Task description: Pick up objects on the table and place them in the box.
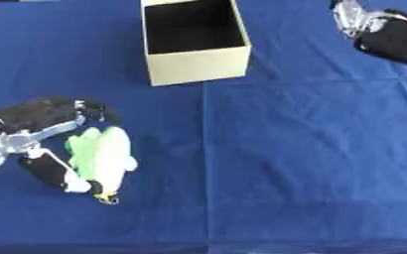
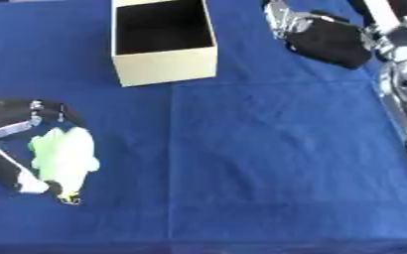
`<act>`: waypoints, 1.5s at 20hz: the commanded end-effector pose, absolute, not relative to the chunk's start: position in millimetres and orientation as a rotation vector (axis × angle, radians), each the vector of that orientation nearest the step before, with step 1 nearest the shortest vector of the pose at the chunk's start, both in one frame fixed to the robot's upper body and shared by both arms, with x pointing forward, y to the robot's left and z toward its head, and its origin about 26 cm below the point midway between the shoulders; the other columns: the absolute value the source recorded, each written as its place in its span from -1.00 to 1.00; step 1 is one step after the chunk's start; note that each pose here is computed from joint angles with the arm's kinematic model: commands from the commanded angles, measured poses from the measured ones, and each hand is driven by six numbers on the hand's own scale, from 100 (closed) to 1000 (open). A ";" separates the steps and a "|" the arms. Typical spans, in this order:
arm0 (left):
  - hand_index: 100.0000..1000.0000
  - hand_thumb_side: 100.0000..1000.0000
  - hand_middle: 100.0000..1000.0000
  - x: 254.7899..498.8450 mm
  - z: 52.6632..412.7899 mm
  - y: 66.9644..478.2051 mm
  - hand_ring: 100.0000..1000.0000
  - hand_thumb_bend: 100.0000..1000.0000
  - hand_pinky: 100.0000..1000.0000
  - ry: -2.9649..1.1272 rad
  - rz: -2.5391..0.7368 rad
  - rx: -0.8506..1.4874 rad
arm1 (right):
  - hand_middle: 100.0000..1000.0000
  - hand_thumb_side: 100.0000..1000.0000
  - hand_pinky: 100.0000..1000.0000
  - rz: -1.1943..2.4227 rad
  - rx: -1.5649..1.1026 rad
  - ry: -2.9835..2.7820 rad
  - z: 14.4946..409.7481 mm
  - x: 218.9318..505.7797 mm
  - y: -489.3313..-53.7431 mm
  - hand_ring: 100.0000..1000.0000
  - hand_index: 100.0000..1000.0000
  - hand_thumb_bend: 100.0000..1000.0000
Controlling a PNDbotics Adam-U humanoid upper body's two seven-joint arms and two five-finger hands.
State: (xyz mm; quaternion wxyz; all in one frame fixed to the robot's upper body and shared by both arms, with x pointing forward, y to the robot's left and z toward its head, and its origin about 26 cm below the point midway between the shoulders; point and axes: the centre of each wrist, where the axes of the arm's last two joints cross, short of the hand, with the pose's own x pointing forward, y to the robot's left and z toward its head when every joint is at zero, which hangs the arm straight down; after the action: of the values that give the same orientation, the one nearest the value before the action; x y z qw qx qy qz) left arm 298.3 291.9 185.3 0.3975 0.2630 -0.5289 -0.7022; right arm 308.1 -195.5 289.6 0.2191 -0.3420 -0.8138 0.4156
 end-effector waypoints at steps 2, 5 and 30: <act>0.70 -0.48 0.53 299.7 188.9 295.8 0.61 0.32 0.32 -1.321 -1.785 0.687 | 0.56 0.30 0.84 1.144 -0.970 -2.278 298.5 304.5 -197.5 0.72 0.75 -1.00; 0.67 -0.48 0.48 299.7 189.3 295.3 0.54 0.29 0.27 -1.331 -1.781 0.697 | 0.56 0.30 0.84 1.145 -0.967 -2.279 298.3 304.5 -197.1 0.72 0.76 -1.00; 0.36 -0.97 0.00 295.0 202.0 288.7 -0.43 -1.00 -0.65 -1.494 -1.720 0.769 | 0.56 0.30 0.84 1.132 -0.962 -2.273 295.9 304.7 -198.5 0.72 0.76 -1.00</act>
State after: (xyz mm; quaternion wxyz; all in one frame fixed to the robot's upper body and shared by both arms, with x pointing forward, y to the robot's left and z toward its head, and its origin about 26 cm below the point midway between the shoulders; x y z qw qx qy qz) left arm 295.9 287.5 189.7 0.3728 0.2862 -0.5716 -0.6726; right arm 308.1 -195.3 288.9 0.2220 -0.3398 -0.8163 0.4110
